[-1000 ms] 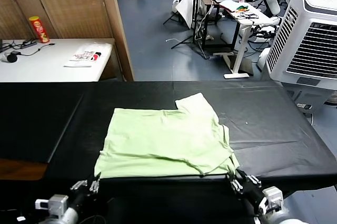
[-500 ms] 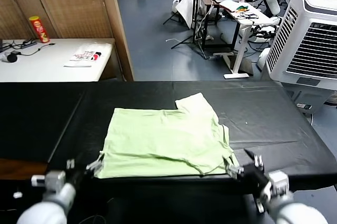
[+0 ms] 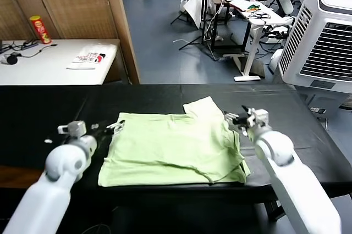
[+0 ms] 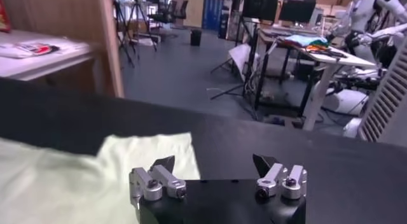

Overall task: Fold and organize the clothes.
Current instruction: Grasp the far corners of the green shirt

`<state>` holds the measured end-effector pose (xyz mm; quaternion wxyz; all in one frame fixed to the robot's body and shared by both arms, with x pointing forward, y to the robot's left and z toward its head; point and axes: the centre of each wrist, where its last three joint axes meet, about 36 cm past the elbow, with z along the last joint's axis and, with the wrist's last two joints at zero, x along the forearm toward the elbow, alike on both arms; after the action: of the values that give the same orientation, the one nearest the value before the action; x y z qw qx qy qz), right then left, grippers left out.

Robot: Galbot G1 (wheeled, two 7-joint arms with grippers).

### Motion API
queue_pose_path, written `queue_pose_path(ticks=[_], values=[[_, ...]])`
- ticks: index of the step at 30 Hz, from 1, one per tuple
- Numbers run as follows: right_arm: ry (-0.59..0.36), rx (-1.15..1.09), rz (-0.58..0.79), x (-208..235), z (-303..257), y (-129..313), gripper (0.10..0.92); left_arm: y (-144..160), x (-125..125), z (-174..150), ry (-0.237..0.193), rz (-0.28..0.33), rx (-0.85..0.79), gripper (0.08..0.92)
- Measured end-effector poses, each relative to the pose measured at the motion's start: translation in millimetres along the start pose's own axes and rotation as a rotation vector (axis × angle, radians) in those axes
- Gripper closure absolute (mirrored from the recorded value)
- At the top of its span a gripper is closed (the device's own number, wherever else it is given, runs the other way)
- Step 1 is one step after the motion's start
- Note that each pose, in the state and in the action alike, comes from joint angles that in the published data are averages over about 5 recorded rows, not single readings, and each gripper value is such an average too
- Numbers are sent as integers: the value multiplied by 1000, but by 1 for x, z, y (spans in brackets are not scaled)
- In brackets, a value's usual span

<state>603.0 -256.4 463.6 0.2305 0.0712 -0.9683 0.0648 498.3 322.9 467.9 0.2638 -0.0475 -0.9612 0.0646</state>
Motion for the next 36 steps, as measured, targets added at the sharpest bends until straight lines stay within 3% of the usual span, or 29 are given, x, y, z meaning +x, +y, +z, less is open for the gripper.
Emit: queue_pose_path(ticks=[7,15,21,24,29,32,36], values=[[61,-33,-35,-38,-9,13,224,6,-46,-13,39,-14,17,201],[113,-56,-67,-61,-6,23,228,14,-71,-13,69,-42,33,201],[135,-65,-71,-68,-2,27,384,19,-77,-11,83,-39,40,220],[139,-69,-74,-69,-1,28,497,20,-79,-9,84,-32,43,324],[142,-74,-81,-69,1,31,713,20,-82,-6,85,-29,44,602],[142,-76,-83,-69,2,31,797,19,-83,-4,86,-28,42,749],[134,-85,-85,-66,3,30,866,17,-85,-3,82,-28,38,852]])
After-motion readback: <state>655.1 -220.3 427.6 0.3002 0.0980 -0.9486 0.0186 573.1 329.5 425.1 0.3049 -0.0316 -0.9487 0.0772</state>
